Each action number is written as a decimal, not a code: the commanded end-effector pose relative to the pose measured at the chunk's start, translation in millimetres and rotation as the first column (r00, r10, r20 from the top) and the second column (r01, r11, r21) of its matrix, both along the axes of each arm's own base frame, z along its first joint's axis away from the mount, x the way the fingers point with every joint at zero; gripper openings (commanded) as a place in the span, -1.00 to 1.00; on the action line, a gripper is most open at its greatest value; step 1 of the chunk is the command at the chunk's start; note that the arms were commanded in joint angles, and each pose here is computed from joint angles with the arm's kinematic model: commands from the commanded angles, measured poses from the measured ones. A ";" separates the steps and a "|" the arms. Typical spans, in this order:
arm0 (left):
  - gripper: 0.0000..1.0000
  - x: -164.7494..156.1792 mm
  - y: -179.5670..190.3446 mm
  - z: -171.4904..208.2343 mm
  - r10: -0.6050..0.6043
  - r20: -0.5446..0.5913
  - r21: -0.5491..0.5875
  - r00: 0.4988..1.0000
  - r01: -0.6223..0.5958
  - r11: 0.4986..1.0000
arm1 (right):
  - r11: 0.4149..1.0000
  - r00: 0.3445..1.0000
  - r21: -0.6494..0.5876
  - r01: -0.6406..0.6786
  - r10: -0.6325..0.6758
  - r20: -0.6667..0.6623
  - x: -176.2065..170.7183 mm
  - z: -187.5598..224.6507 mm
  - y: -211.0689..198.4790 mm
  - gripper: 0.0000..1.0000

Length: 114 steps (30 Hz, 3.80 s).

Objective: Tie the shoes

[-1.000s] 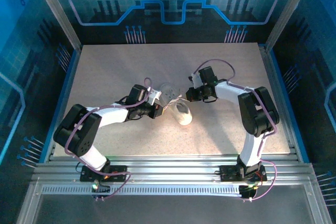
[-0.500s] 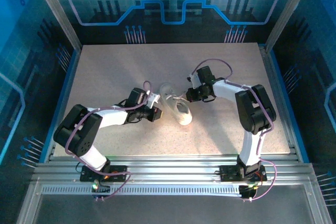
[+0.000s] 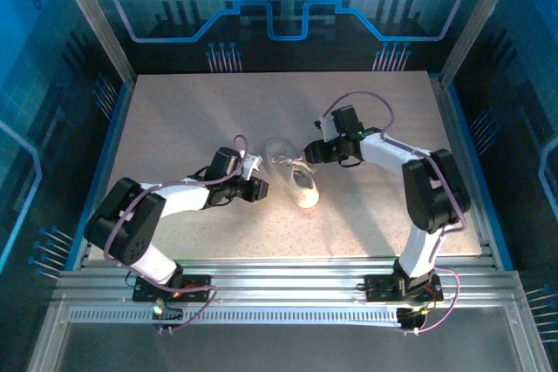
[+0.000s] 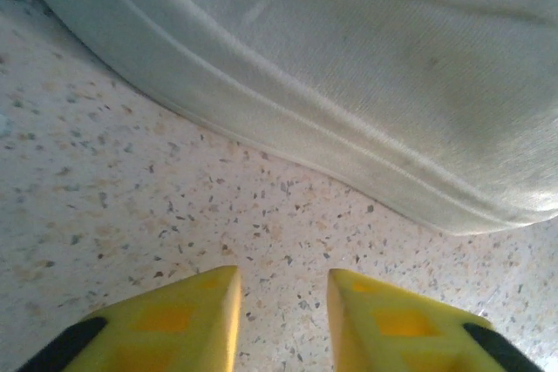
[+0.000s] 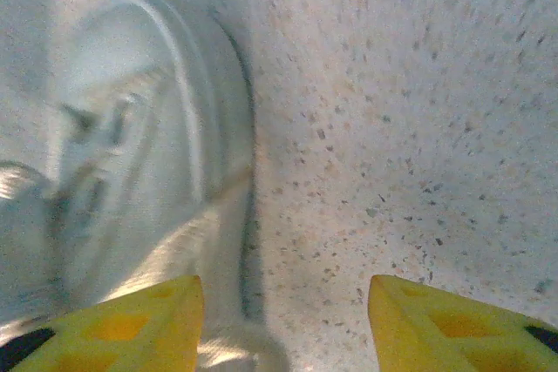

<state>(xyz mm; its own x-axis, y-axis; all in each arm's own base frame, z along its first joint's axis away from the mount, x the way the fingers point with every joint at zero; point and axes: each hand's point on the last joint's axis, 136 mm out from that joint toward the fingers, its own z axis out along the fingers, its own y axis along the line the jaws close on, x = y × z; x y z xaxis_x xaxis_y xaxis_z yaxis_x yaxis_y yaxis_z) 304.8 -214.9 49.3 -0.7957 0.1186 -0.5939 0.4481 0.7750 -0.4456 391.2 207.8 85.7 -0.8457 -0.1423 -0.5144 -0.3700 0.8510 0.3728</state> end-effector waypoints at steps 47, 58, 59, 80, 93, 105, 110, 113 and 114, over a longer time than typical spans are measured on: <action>-0.41 46.8 9.6 82.7 -0.135 0.119 -0.023 0.984 0.138 0.990 | 0.962 0.965 0.239 0.134 -0.072 -0.251 -103.4 -23.5 34.1 -0.03; -0.29 43.3 -0.6 86.2 -0.333 0.333 0.091 0.882 0.322 0.942 | 0.972 0.990 0.225 0.072 -0.043 -0.135 -72.7 14.5 20.5 0.05; -0.28 44.4 -1.9 83.9 -0.352 0.334 0.109 0.874 0.335 0.936 | 0.971 0.989 0.228 0.068 -0.035 -0.145 -73.7 12.1 21.9 0.06; -1.00 60.4 -18.9 47.3 -0.537 0.242 0.326 0.808 0.454 0.829 | 0.959 0.980 0.281 0.048 0.009 -0.197 -72.8 0.5 41.3 0.15; -1.00 42.7 -1.8 51.6 -0.487 0.207 0.350 0.848 0.401 0.847 | 0.951 0.984 0.307 0.030 0.026 -0.176 -80.9 0.9 48.8 0.18; -1.00 44.1 10.5 31.7 -0.404 0.114 0.367 0.908 0.339 0.866 | 0.959 0.992 0.285 -0.003 0.039 -0.119 -82.1 6.9 54.9 0.19; -1.00 44.8 7.2 37.4 -0.387 0.122 0.343 0.914 0.328 0.880 | 0.969 0.999 0.247 -0.021 0.033 -0.042 -64.9 29.5 57.0 0.19; -1.00 44.5 -3.5 47.5 -0.389 0.149 0.297 0.909 0.334 0.894 | 0.975 0.999 0.217 -0.038 0.034 0.022 -56.0 45.2 61.0 0.18; -1.00 44.6 -8.2 50.9 -0.390 0.158 0.281 0.907 0.338 0.898 | 0.976 0.999 0.213 -0.042 0.034 0.041 -52.6 49.7 63.0 0.18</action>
